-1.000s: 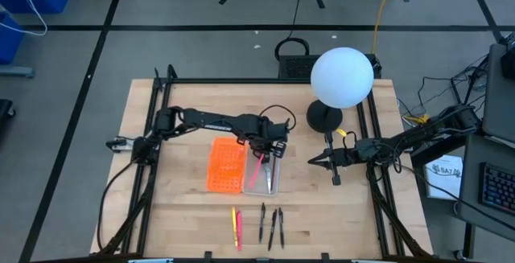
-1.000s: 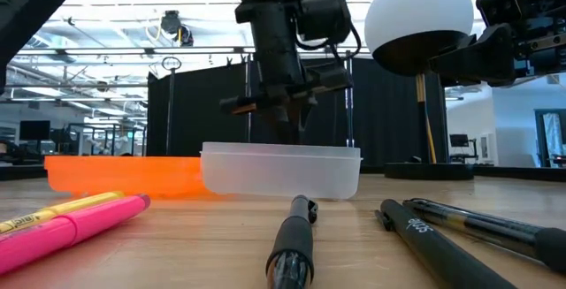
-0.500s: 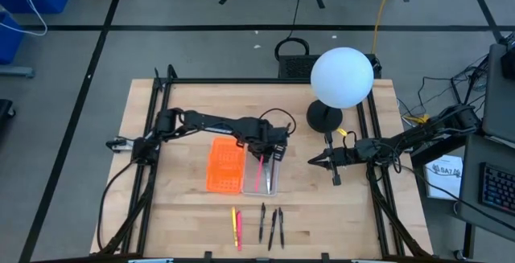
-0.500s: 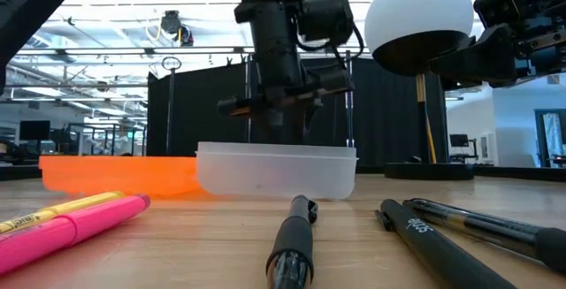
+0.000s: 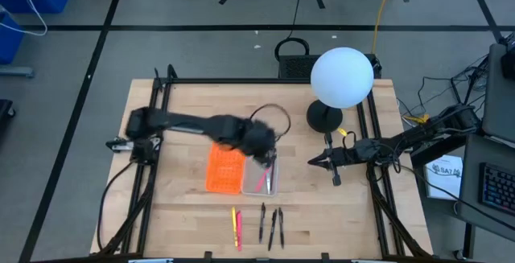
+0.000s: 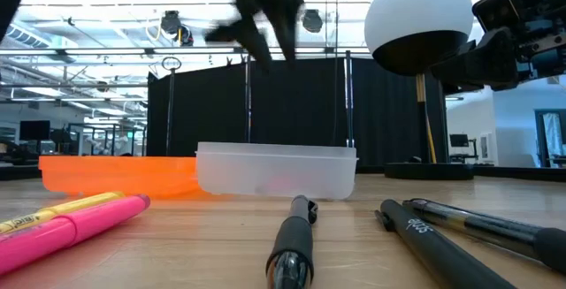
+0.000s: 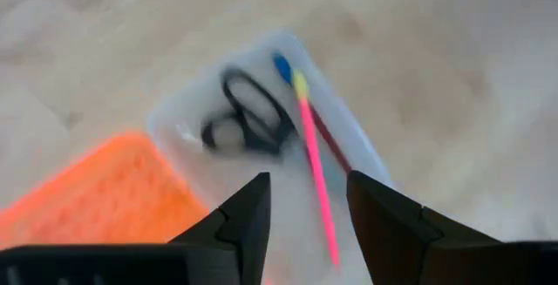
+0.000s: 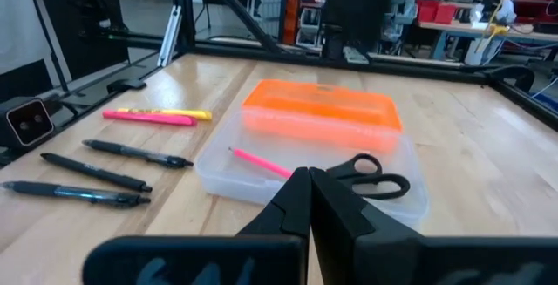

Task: Pick & place school supplies into a supply box
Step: Put the right black pen into the supply box

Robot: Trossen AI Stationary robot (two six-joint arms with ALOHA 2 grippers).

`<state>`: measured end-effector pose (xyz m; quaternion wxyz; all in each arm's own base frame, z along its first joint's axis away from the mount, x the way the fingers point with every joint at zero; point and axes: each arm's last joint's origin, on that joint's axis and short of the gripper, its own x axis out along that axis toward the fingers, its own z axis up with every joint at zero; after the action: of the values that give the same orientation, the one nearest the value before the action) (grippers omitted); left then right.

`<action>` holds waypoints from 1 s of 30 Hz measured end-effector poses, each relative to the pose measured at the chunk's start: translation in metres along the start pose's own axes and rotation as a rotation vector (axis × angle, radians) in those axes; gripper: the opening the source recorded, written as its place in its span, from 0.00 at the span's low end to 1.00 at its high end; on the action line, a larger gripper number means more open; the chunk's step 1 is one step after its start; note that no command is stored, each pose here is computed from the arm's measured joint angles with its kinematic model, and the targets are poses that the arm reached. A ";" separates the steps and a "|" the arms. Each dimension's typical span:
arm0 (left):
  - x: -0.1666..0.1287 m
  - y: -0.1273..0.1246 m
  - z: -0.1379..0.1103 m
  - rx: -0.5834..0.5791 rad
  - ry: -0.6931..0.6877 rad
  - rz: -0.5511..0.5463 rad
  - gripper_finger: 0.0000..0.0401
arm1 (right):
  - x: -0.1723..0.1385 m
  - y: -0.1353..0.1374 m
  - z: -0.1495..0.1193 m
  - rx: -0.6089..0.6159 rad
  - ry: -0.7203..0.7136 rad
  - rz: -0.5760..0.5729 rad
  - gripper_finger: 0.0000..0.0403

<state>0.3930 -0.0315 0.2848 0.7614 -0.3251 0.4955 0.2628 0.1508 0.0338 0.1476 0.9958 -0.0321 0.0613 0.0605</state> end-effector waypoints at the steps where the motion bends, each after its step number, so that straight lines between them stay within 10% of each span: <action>1: -0.012 -0.004 -0.011 0.027 -0.004 -0.009 0.37 | 0.000 0.000 -0.001 -0.001 0.005 0.000 0.00; 12: -0.084 -0.046 -0.151 0.056 -0.323 -0.015 0.02 | 0.000 0.000 -0.003 -0.002 0.027 0.001 0.00; 17: -0.099 -0.062 -0.193 0.375 -0.416 -0.106 0.02 | 0.000 0.000 -0.002 0.033 0.024 0.005 0.00; 23: -0.128 -0.050 -0.172 0.510 -0.517 -0.104 0.01 | 0.000 0.001 -0.001 0.056 0.013 0.026 0.00; 30: -0.139 -0.044 -0.113 0.926 -0.603 -0.143 0.01 | 0.000 0.001 0.000 0.061 -0.001 0.026 0.00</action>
<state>0.3070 -0.1567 0.3904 0.9487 0.1003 0.2961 0.0465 0.1507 0.0346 0.1476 0.9954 -0.0006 0.0631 0.0718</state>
